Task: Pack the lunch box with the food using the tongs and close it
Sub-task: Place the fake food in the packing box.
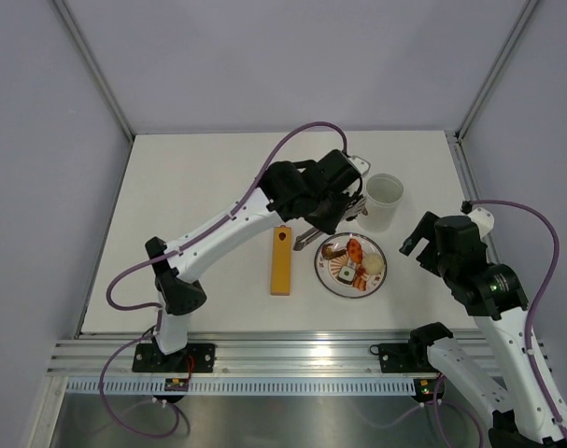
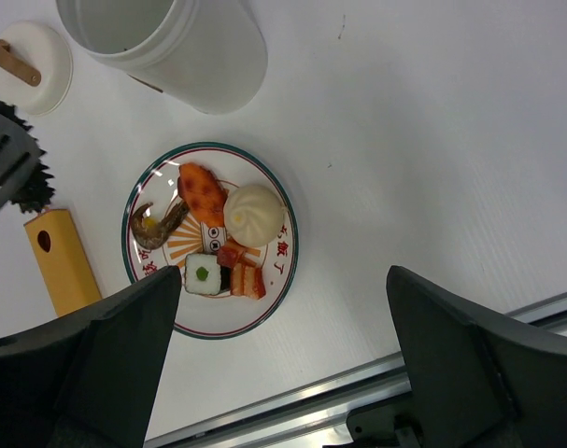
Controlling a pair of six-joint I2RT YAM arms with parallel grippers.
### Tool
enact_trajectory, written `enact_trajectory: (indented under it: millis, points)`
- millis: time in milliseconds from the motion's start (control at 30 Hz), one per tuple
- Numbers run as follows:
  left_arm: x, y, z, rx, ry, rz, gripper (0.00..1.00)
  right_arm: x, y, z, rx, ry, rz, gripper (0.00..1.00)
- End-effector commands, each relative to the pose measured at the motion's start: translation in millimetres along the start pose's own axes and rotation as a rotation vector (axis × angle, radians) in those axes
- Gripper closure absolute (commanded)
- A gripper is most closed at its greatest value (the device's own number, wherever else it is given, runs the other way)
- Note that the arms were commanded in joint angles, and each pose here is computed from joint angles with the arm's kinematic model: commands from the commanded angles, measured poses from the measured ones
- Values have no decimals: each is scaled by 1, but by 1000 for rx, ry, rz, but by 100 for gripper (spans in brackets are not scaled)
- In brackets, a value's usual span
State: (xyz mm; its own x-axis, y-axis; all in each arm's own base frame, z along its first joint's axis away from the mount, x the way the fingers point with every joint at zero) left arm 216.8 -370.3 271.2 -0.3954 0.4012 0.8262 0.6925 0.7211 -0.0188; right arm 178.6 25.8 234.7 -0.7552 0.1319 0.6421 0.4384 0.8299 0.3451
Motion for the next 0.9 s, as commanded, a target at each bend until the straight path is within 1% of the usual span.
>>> enact_trajectory:
  millis: [0,167,300,533,667,867]
  points:
    - [46,-3,-46,22,-226,106,100,9,-6,-14,-40,-67,33,1]
    - [48,-1,-76,43,-329,169,100,10,-5,-15,-49,-69,31,0]
    - [38,2,-94,43,-378,176,100,9,-4,-15,-50,-65,33,1]
    - [6,9,-114,38,-405,199,100,9,-4,-17,-49,-66,46,1]
    - [-7,6,-124,12,-439,210,100,9,-5,-16,-57,-65,52,1]
    - [-37,13,-127,8,-429,192,100,10,-5,-16,-59,-61,51,1]
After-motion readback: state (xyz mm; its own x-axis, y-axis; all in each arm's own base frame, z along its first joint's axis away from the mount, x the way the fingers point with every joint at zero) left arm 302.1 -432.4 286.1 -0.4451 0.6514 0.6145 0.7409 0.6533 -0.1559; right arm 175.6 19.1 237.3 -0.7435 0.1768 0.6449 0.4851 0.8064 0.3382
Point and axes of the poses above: each gripper's point midway between its finger pads, its own x axis back along the fingers, its own y axis along the line the jaws close on, z = x × y, the point moved 2 cm from there along x, back along the fingers, and after that the axes turned 4 degrees about -x, right-handed, at the moved point
